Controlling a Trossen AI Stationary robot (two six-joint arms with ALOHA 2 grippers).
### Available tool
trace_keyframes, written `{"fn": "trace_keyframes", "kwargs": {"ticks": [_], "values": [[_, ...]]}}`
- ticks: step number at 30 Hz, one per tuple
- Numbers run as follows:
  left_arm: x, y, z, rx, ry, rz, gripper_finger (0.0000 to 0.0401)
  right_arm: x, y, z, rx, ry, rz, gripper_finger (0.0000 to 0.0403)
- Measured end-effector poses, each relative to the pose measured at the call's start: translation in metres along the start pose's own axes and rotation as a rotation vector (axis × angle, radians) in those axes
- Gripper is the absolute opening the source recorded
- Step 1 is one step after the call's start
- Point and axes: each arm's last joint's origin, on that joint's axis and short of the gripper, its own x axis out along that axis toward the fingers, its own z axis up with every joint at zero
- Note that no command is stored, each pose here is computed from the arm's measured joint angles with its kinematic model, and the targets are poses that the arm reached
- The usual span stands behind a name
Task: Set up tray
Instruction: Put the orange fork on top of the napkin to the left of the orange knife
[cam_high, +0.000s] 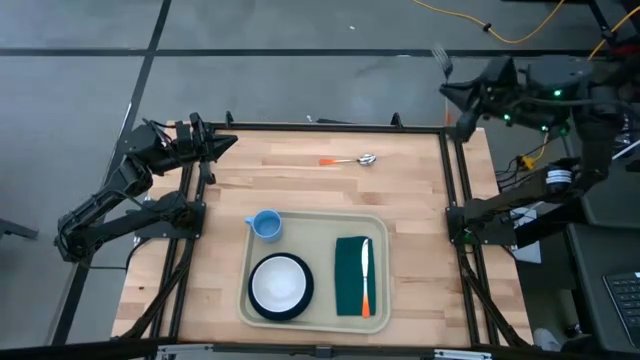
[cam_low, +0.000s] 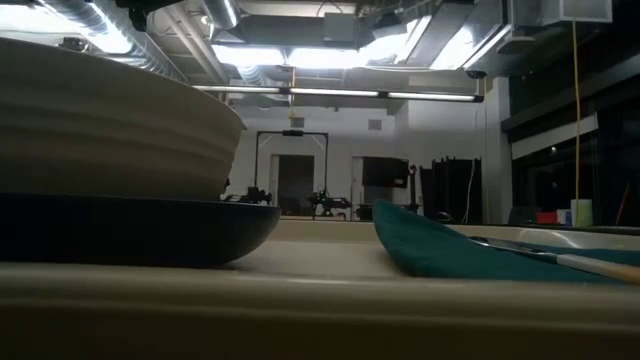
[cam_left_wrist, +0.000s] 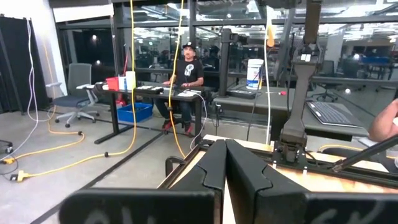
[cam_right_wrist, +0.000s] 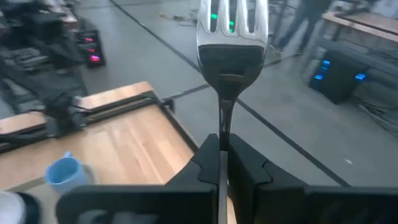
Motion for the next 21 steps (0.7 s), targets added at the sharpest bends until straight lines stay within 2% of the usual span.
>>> {"fn": "trace_keyframes", "kwargs": {"ticks": [4, 13, 21], "values": [[0.0, 0.0, 0.001, -0.02, -0.013, -0.001, 0.0004, 0.011, 0.006, -0.013, -0.002, -0.016, 0.057, 0.0016], [0.0, 0.0, 0.005, -0.034, -0.051, -0.007, 0.0004, 0.076, 0.038, -0.06, 0.085, -0.203, 0.244, 0.0016], [0.004, -0.003, 0.002, -0.055, -0.009, -0.136, 0.0004, 0.139, 0.068, -0.114, 0.274, -0.261, 0.464, 0.0016]]}}
